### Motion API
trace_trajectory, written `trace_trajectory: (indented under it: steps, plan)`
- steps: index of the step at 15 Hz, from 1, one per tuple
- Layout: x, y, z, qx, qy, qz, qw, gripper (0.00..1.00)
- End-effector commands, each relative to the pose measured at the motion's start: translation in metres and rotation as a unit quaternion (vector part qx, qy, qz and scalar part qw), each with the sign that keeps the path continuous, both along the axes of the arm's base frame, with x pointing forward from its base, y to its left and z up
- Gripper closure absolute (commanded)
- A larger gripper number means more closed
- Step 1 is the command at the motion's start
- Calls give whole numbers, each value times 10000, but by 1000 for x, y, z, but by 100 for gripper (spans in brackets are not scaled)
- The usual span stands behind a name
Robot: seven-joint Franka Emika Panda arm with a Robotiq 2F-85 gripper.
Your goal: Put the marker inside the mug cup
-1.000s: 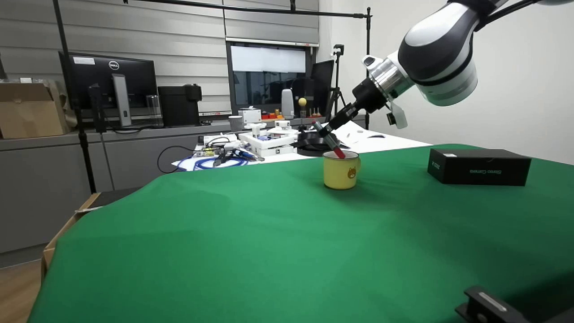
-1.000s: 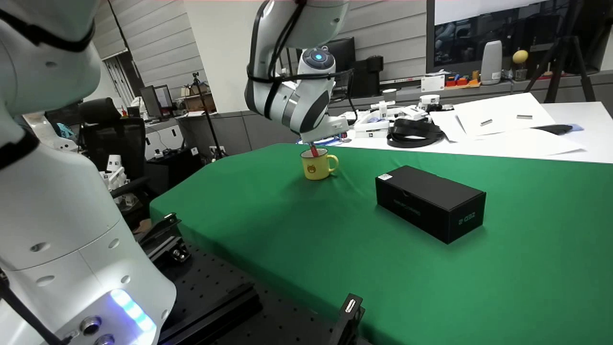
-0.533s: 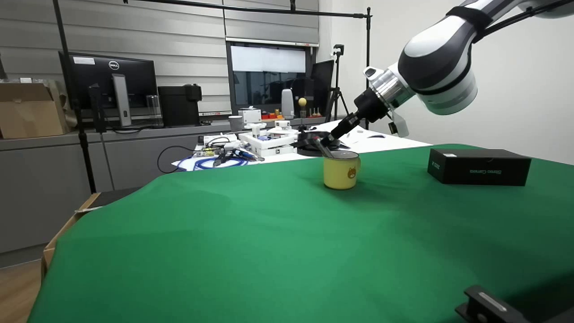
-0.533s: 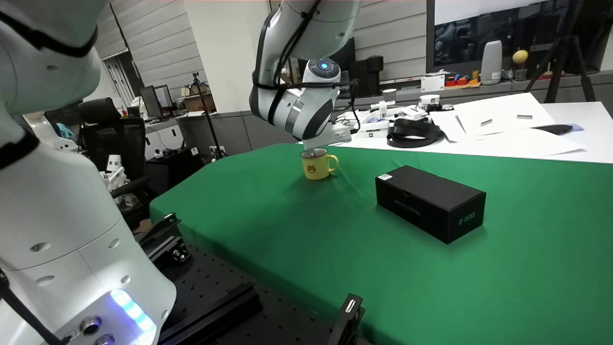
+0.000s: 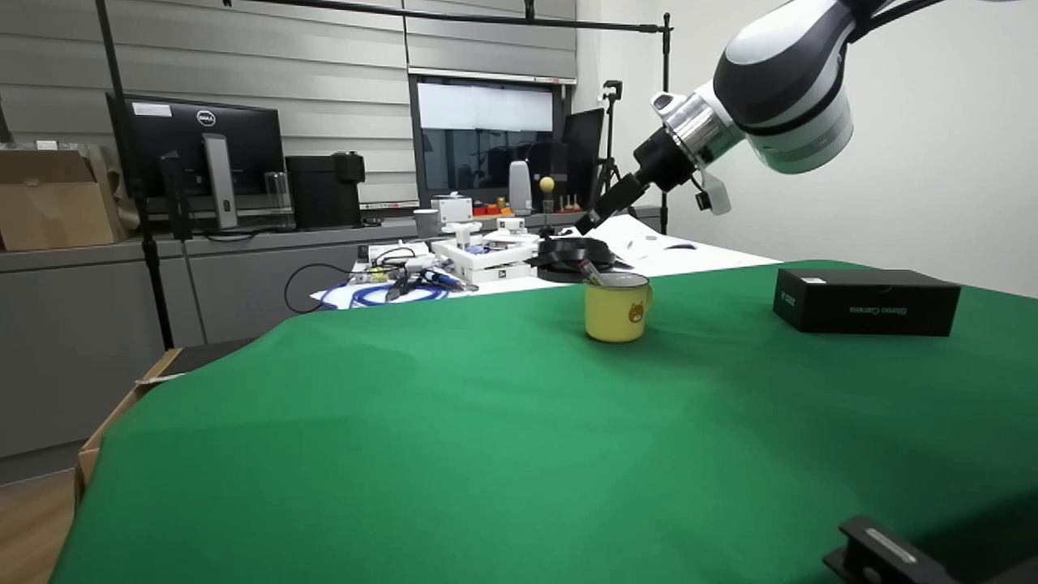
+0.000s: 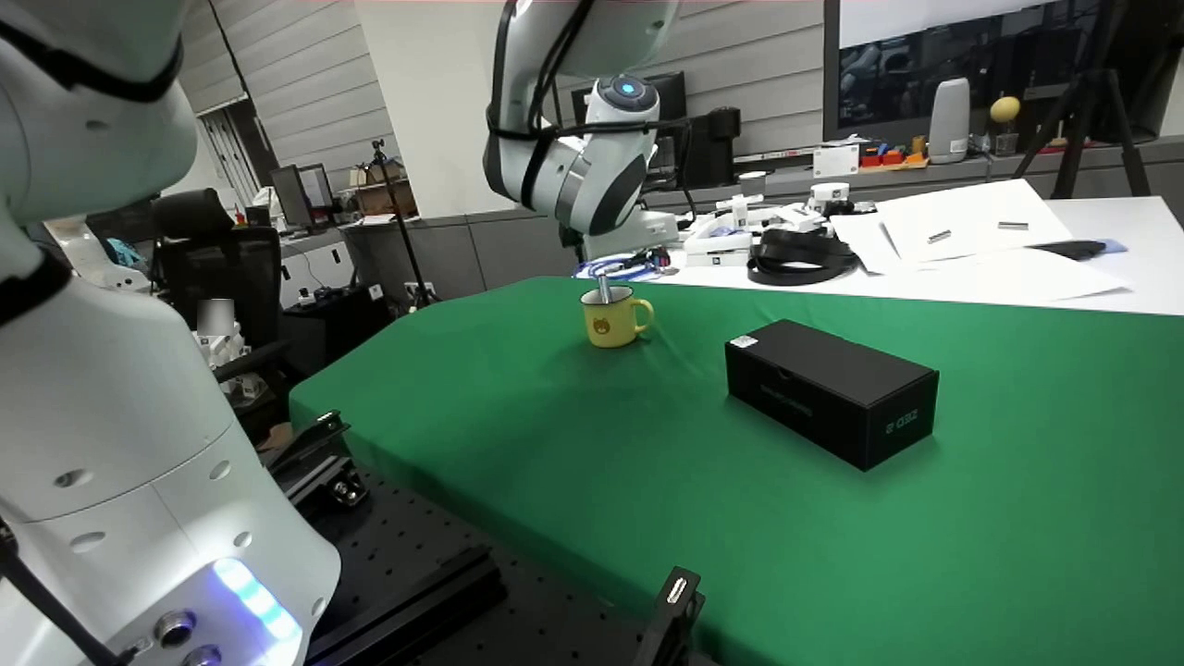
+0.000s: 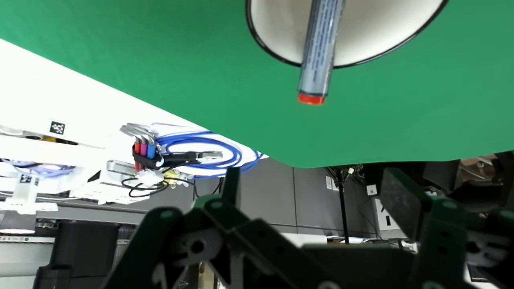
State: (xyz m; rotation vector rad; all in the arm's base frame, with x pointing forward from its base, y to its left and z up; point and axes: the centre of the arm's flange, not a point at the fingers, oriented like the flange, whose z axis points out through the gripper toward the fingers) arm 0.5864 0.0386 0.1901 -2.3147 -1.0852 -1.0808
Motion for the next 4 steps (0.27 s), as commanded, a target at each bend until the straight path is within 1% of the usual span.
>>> trace_trajectory:
  steps: [1, 2, 4]
  plan:
    - [0, -1, 2, -22, 39, -4, 10000, 5]
    - [0, -2, 2, -34, 60, -13, 10000, 1]
    - [-1, -2, 2, -30, 78, -18, 10000, 1]
